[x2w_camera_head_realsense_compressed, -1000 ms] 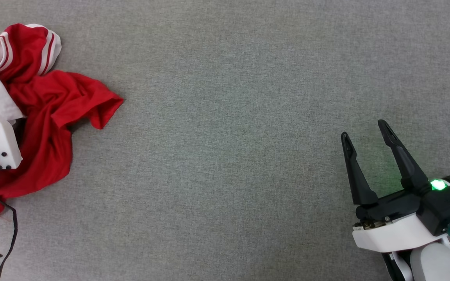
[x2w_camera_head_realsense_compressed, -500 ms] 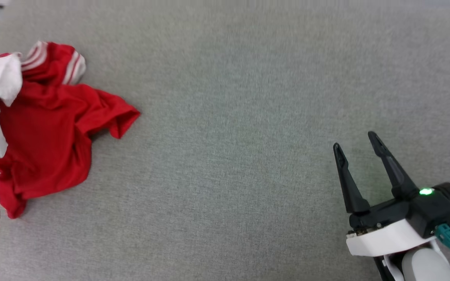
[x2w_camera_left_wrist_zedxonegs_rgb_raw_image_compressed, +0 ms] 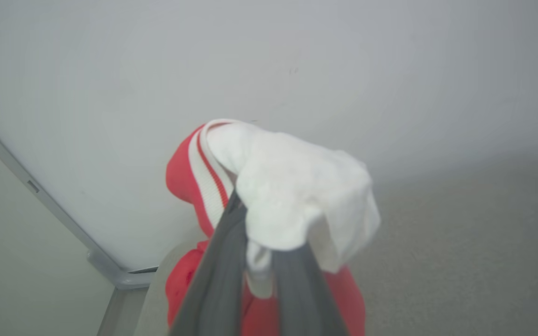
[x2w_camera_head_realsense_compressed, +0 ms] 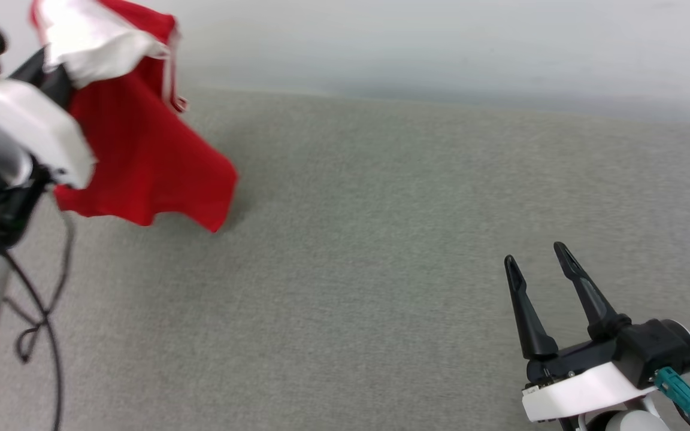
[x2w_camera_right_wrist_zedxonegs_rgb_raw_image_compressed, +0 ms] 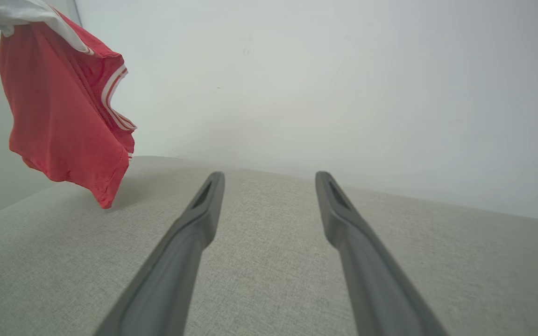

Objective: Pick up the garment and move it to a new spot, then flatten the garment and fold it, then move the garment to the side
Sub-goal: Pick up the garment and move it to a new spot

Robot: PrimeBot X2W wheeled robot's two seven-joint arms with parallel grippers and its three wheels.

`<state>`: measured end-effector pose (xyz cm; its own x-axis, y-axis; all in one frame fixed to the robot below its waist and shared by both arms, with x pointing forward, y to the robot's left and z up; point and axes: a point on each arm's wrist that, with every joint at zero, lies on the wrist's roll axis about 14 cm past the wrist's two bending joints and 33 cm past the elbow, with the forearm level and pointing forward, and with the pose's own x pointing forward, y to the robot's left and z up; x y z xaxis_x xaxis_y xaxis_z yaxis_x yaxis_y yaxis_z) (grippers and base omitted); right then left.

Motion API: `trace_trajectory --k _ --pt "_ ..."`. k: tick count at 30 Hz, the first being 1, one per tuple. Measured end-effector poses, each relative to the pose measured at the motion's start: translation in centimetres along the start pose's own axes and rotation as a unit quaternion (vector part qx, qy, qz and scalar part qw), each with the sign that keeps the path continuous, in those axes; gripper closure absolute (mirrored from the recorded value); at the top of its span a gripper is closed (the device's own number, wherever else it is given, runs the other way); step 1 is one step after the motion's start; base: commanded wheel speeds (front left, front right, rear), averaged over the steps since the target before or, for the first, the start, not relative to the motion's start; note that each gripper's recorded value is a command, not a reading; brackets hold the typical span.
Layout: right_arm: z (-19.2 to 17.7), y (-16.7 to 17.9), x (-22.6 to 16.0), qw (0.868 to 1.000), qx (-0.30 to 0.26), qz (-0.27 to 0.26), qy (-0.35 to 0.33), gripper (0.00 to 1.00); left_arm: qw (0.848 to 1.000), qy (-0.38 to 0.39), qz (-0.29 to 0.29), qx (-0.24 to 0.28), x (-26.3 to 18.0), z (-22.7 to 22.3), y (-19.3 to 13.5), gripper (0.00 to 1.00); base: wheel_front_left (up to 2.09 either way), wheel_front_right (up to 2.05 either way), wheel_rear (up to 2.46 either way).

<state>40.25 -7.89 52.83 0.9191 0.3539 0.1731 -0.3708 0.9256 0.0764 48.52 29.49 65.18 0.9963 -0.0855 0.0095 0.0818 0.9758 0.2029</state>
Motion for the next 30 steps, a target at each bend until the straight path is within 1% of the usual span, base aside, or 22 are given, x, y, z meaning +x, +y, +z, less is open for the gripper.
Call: trace_trajectory --k 5,9,11,14,17,19,21,23,25,27,30 --pt "1.8 -1.5 -1.5 0.999 -0.004 -0.033 -0.019 0.00 0.994 -0.060 -0.087 -0.024 0.5 5.3 -7.5 1.00 0.00 0.00 0.00" --pt "3.0 -3.8 -2.9 0.997 -0.013 -0.072 -0.033 0.00 0.980 -0.089 -0.166 -0.064 0.7 8.3 -14.2 1.00 0.00 0.00 0.00" --pt "3.5 -5.0 -3.7 0.995 -0.018 -0.093 -0.038 0.00 0.970 -0.097 -0.207 -0.088 0.7 9.2 -17.8 1.00 0.00 0.00 0.00" --pt "4.3 -6.9 -5.1 0.990 -0.017 -0.129 -0.047 0.00 0.954 -0.095 -0.263 -0.110 0.5 9.6 -22.9 1.00 0.00 0.00 0.00" --pt "5.2 -8.8 -6.6 0.985 -0.023 -0.163 -0.057 0.00 0.931 -0.094 -0.315 -0.156 0.0 10.2 -27.6 1.00 0.00 0.00 0.00" --pt "5.7 -10.1 -7.6 0.980 -0.029 -0.186 -0.062 0.00 0.916 -0.095 -0.341 -0.189 -0.3 10.4 -30.2 1.00 0.00 0.00 0.00" --pt "5.9 -11.0 -8.4 0.977 -0.034 -0.203 -0.062 0.00 0.910 -0.079 -0.348 -0.213 -0.1 9.3 -31.7 1.00 0.00 0.00 0.00" --pt "5.8 -11.5 -8.7 0.975 -0.035 -0.212 -0.060 0.00 0.907 -0.034 -0.338 -0.247 0.5 6.0 -32.4 1.00 0.00 0.00 0.00" --pt "5.6 -11.8 -8.8 0.974 -0.035 -0.217 -0.055 0.00 0.915 0.018 -0.313 -0.255 1.3 1.3 -32.1 1.00 0.00 0.00 0.00" --pt "5.3 -12.1 -8.7 0.974 -0.036 -0.219 -0.052 0.00 0.924 0.067 -0.276 -0.255 2.2 -3.4 -30.8 1.00 0.00 0.00 0.00" --pt "4.4 -12.1 -8.1 0.975 -0.033 -0.216 -0.039 0.00 0.933 0.138 -0.228 -0.244 2.5 -10.1 -28.9 1.00 0.00 0.00 0.00"
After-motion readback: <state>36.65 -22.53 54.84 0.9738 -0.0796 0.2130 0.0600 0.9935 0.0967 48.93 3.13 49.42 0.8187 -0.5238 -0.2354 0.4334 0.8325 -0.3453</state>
